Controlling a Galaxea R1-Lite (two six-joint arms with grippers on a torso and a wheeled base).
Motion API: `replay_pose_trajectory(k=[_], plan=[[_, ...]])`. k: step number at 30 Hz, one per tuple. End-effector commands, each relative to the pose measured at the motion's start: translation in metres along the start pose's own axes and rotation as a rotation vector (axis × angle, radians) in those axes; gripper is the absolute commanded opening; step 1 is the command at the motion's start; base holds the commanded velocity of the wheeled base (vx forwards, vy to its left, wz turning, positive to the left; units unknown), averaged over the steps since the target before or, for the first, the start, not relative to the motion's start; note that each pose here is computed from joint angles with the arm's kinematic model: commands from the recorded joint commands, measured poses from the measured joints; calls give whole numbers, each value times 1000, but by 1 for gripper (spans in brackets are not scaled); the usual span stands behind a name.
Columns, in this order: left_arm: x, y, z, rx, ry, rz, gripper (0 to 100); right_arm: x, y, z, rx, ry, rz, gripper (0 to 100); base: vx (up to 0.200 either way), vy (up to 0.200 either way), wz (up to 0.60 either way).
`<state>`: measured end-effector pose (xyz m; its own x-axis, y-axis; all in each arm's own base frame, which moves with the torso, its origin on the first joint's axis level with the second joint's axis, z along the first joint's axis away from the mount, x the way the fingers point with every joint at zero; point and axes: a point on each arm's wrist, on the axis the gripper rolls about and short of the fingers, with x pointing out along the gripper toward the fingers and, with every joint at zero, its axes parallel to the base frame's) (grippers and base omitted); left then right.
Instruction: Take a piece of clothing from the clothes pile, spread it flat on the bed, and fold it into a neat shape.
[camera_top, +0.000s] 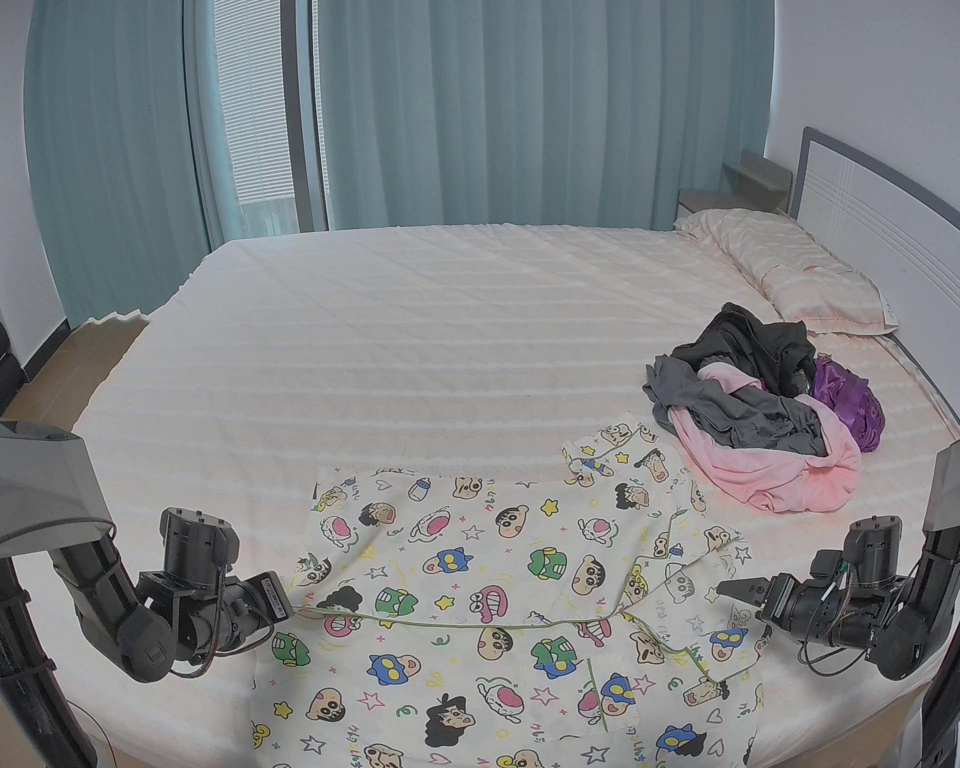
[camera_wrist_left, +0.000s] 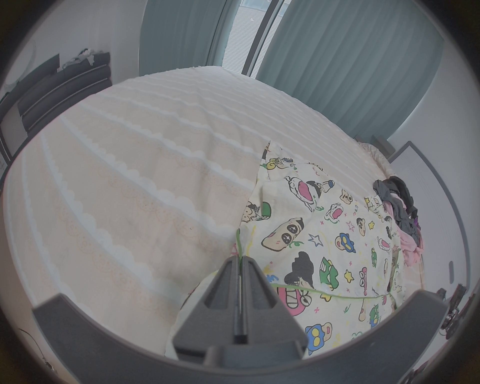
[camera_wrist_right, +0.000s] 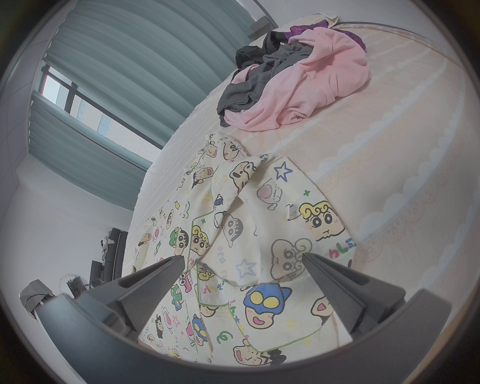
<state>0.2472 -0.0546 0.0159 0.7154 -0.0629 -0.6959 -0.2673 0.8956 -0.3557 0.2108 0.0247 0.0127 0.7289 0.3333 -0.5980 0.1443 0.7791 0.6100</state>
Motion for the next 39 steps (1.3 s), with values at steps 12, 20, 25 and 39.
replay_pose_trajectory(k=[12,20,25,39], plan=[[-7,-9,-20,63,-68,101,0,-1,0,-1,-3,4,-4,100,0,0,0],[-4,-7,-21,40,-65,109,100,-4,1,-1,-11,-32,26,100,0,0,0],[-4,-14,-6,-18,-128,41,100,-4,1,-1,-11,-34,26,100,0,0,0],[69,-25,128,-113,-47,-255,100,-4,3,-3,-18,-26,34,100,0,0,0]])
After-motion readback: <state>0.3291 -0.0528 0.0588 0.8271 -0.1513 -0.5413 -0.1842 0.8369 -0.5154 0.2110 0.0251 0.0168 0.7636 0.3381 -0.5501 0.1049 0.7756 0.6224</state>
